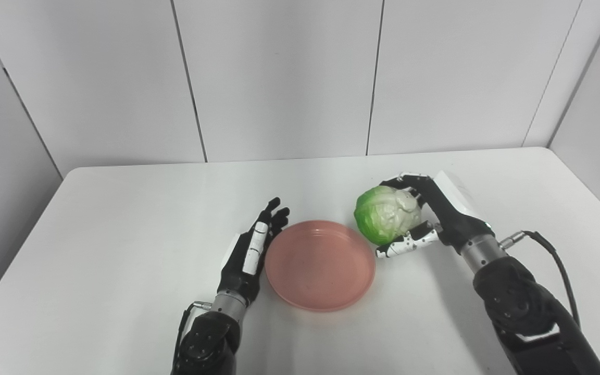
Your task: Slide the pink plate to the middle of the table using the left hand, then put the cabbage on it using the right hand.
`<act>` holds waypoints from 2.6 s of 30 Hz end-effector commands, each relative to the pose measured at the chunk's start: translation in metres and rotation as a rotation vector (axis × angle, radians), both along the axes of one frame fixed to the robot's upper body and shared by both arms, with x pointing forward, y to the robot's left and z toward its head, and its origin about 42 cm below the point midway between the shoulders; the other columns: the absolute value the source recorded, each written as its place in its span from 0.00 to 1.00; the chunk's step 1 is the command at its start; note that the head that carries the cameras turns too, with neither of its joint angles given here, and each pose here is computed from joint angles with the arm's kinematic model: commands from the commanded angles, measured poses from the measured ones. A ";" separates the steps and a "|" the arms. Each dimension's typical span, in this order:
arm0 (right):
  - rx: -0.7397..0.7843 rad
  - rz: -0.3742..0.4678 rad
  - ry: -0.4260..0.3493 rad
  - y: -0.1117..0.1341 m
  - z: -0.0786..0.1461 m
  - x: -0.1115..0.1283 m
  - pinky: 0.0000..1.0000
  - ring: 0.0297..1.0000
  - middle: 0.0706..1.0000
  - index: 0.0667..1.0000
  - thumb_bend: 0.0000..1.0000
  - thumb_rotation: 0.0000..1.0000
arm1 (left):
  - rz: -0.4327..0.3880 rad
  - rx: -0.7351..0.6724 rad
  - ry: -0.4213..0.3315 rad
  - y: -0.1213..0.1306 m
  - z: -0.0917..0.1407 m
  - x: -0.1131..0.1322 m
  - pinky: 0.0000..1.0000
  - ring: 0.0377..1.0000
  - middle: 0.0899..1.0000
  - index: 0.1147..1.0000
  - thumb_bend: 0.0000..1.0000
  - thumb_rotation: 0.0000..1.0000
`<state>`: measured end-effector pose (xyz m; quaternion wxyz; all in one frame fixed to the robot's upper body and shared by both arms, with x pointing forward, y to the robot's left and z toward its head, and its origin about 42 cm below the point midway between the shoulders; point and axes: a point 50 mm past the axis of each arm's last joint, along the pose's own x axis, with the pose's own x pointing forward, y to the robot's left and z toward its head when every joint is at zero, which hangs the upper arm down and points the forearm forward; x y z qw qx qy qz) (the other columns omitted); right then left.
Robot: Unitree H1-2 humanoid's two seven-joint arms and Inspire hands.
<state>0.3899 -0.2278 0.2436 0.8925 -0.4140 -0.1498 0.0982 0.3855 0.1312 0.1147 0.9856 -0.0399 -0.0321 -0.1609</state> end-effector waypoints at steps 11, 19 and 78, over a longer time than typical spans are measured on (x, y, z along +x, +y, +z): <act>0.002 0.139 -0.055 0.046 0.014 0.024 0.43 0.42 0.48 0.44 0.52 0.00 | 0.051 -0.010 -0.006 -0.009 -0.013 -0.004 0.94 0.92 0.91 0.92 0.77 1.00; -0.066 0.161 -0.026 0.059 0.001 0.032 0.37 0.39 0.44 0.50 0.52 0.00 | 0.060 -0.023 -0.006 -0.008 -0.014 -0.001 0.95 0.93 0.92 0.92 0.73 1.00; 0.676 0.093 0.180 0.030 -0.093 -0.029 1.00 1.00 1.00 1.00 0.71 0.99 | 0.050 0.014 -0.020 0.021 -0.009 -0.014 1.00 1.00 1.00 1.00 0.77 1.00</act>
